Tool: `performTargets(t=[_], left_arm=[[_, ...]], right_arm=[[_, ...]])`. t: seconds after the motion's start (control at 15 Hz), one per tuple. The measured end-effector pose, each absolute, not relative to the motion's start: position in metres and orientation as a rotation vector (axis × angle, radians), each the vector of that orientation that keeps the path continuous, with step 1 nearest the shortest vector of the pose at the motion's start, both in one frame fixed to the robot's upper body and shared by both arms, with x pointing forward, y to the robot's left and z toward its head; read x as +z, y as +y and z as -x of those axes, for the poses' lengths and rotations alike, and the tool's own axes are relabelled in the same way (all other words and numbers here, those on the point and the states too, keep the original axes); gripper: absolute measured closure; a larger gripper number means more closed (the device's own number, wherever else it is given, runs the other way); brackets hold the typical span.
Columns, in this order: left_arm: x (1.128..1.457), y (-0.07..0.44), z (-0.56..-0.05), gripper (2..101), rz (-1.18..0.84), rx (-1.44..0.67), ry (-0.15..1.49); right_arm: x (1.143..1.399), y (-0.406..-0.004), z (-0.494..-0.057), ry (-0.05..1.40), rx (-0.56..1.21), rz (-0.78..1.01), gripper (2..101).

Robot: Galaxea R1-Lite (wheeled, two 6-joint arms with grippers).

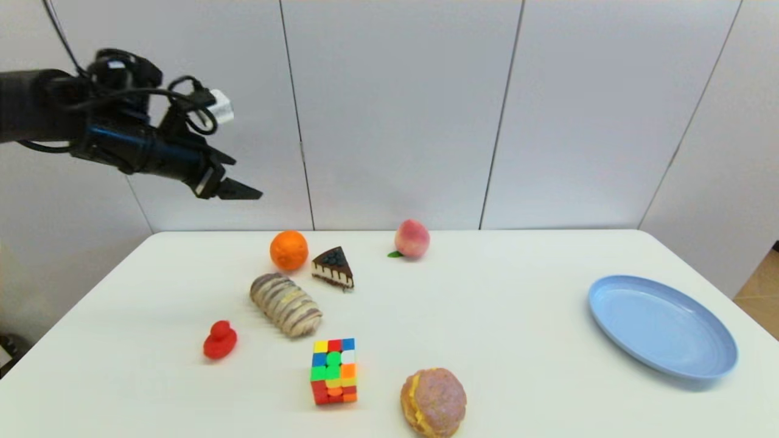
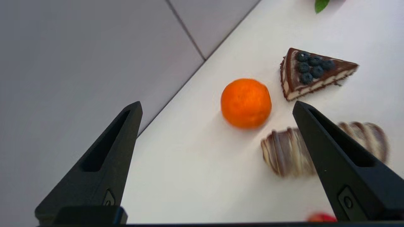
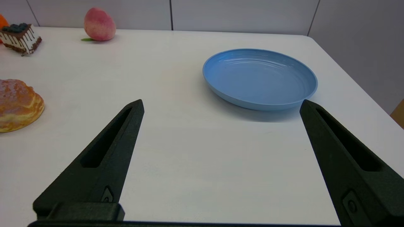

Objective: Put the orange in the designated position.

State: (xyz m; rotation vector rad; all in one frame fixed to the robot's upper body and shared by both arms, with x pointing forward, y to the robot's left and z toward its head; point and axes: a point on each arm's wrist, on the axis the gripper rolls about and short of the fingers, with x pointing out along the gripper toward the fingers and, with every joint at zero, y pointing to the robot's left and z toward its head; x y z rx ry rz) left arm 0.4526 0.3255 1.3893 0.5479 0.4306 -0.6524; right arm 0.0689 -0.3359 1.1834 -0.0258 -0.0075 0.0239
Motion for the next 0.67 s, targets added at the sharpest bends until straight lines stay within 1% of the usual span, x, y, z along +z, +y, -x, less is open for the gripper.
performTargets(t=[0.2, 0.33, 0.47, 0.67], left_arm=[[1.421, 0.34, -0.382, 6.2, -0.502, -0.574, 0.404], [1.433, 0.342, -0.327, 6.1, -0.453, -0.528, 0.385], [1.437, 0.34, -0.274, 6.0, -0.409, -0.491, 0.356], [1.435, 0.335, -0.211, 6.0, -0.363, -0.449, 0.288]], right_arm=[[1.183, -0.336, -0.069, -0.008, 0.024, 0.026, 4.3], [1.183, -0.336, -0.069, -0.008, 0.024, 0.026, 4.3], [1.183, -0.336, -0.069, -0.008, 0.024, 0.026, 4.3], [1.183, -0.336, -0.069, -0.008, 0.024, 0.026, 4.3]])
